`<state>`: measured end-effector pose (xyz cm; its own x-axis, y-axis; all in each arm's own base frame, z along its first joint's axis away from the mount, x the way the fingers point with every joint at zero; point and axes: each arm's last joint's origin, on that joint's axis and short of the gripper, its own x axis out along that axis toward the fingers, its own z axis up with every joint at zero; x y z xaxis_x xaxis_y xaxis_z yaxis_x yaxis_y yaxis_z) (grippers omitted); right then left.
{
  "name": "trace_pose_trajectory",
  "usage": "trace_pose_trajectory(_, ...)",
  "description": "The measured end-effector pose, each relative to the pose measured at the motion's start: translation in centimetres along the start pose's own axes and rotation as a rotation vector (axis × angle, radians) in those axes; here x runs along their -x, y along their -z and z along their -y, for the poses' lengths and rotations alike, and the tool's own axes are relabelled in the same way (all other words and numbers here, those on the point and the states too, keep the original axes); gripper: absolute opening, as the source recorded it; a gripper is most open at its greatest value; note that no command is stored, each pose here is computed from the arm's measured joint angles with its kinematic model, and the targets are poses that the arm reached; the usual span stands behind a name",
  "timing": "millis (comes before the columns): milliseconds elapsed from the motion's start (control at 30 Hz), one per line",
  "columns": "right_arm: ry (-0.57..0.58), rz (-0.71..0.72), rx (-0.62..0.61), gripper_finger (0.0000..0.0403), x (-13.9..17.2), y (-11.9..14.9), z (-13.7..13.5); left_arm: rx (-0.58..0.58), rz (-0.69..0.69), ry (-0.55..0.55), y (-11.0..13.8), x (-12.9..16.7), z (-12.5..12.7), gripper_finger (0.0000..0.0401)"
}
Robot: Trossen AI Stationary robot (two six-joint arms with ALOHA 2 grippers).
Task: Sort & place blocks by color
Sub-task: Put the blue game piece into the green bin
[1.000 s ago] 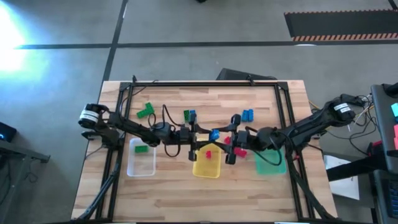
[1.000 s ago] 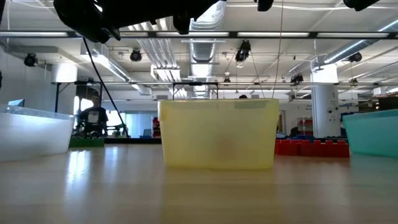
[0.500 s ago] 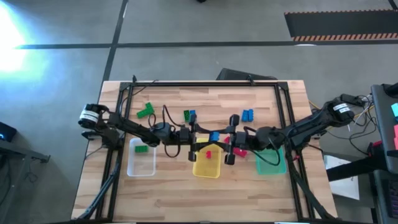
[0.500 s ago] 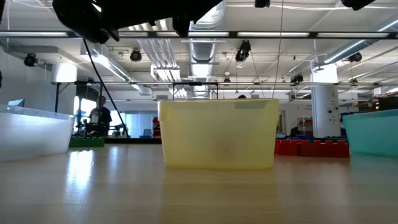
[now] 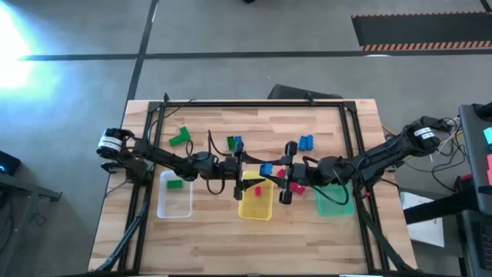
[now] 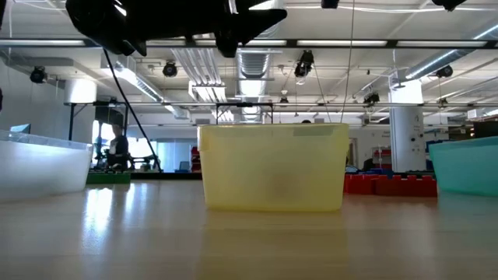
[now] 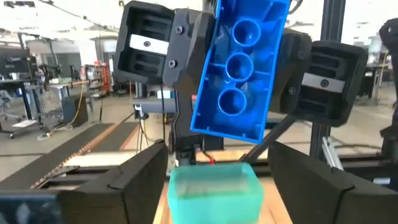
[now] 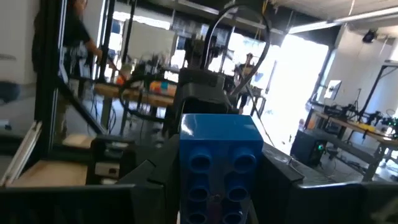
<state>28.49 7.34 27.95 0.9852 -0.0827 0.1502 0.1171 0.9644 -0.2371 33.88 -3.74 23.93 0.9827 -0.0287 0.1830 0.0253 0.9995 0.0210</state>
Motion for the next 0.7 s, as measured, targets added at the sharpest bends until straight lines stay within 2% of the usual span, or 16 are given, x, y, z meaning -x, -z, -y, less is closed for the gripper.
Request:
trace_pose_trajectory(100,-0.014,-0.072,-0.008,0.0127,0.3,-0.2,0.2,-0.02,-0.076,-0.008,-0.1,0.5,-0.5,0.0277)
trace_pose_trajectory(200,0.009,-0.196,-0.035,0.0127,0.8,-0.5,0.6,-0.05,-0.217,-0.023,-0.4,1.3,-1.0,0.0281)
trace_pose_trajectory(367,0.024,-0.546,-0.126,0.0127,2.3,-0.9,1.8,-0.088,-0.43,-0.106,-0.9,3.2,-2.0,0.0281)
trace_pose_trajectory(467,0.023,-0.81,-0.178,0.0127,3.7,-1.2,2.3,-0.152,-0.474,-0.168,-1.9,4.2,-2.3,0.0281)
trace_pose_trajectory(567,0.022,-1.066,-0.292,0.0127,4.8,-1.5,2.5,-0.196,-0.455,-0.232,-3.0,4.7,-2.6,0.0281)
trace_pose_trajectory(700,-0.059,-1.416,-0.423,0.0127,6.4,-1.5,2.3,-0.223,-0.417,-0.297,-4.3,5.3,-2.9,0.0281)
